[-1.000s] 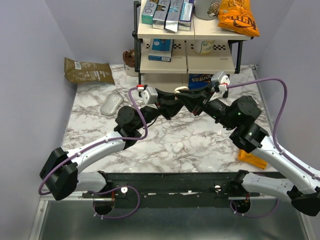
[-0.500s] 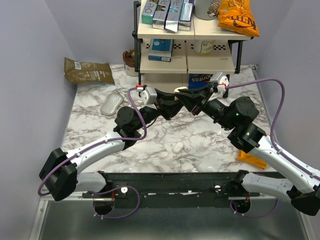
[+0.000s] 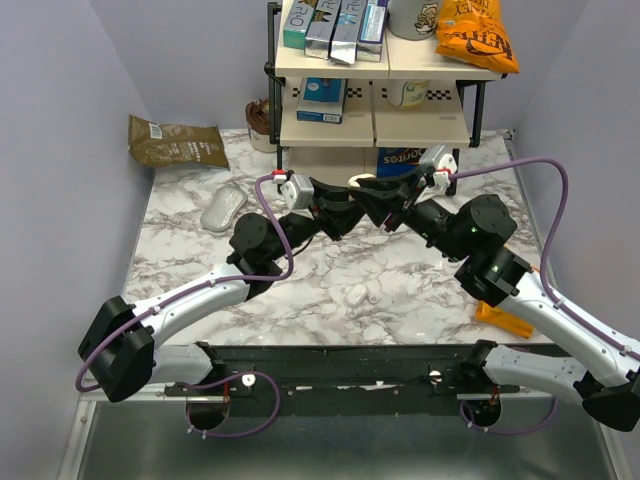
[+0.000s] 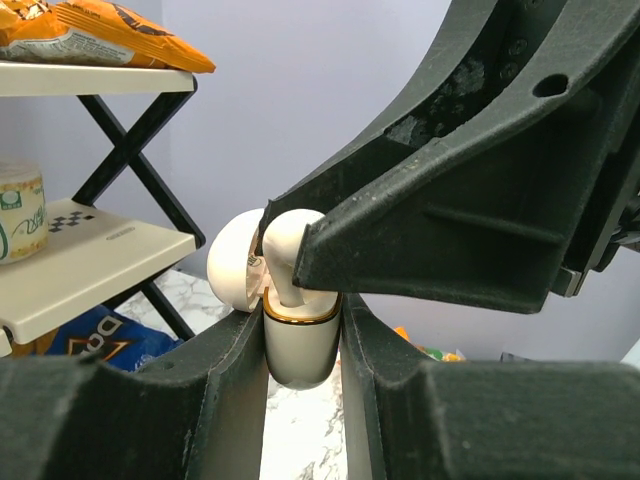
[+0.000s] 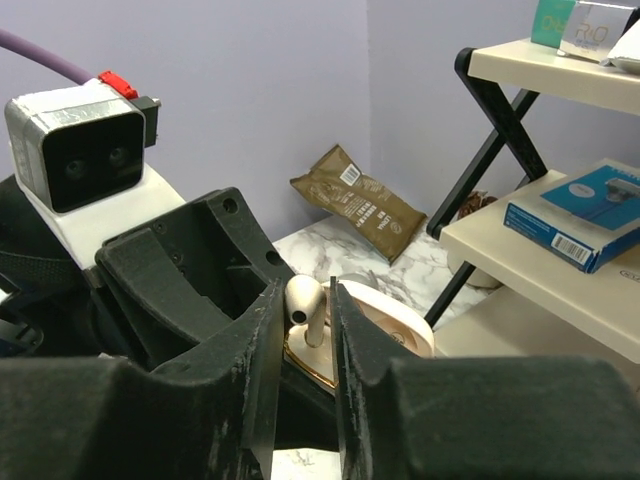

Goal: Insert the wireless bluetooth earbuds into the charging case
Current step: Insert the left earbud into the left side groove of the charging case.

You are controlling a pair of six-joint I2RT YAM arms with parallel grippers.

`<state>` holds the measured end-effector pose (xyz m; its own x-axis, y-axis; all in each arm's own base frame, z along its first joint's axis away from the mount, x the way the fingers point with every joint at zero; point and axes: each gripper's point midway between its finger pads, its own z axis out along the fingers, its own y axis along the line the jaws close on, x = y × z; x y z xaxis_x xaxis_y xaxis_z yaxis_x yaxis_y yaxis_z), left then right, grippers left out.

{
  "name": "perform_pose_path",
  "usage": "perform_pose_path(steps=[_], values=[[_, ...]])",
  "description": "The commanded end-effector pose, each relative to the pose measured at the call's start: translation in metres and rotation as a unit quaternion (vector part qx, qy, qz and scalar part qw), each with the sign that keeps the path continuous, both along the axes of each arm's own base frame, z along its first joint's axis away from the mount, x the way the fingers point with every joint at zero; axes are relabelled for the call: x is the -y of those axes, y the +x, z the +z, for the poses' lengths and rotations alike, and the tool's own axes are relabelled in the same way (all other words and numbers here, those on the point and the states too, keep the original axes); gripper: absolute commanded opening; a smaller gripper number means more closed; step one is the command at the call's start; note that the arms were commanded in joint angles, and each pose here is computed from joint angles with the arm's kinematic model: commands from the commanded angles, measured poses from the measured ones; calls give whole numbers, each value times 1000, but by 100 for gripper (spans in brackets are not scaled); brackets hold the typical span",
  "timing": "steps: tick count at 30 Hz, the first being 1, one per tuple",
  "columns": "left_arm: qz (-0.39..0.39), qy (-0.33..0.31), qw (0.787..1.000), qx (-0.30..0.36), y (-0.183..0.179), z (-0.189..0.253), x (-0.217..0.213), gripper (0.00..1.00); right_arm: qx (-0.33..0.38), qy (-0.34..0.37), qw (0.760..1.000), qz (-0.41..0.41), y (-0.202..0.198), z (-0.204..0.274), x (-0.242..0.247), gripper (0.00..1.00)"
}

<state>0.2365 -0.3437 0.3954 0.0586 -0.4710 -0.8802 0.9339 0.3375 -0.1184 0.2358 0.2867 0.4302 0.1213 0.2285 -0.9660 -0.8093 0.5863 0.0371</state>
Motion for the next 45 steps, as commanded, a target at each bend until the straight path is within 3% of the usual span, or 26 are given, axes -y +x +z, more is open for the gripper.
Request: perform_pose_path(steps=[1, 6, 45], values=[[-1, -18, 1000, 23, -8, 16, -9, 0, -1, -1, 1000, -24, 3, -3, 7, 38], [1, -17, 1000, 23, -7, 16, -9, 0, -3, 0, 999, -32, 5, -2, 11, 43], [3, -2, 1000, 14, 1, 6, 0, 0, 1, -17, 1000, 6, -5, 9, -1, 49]])
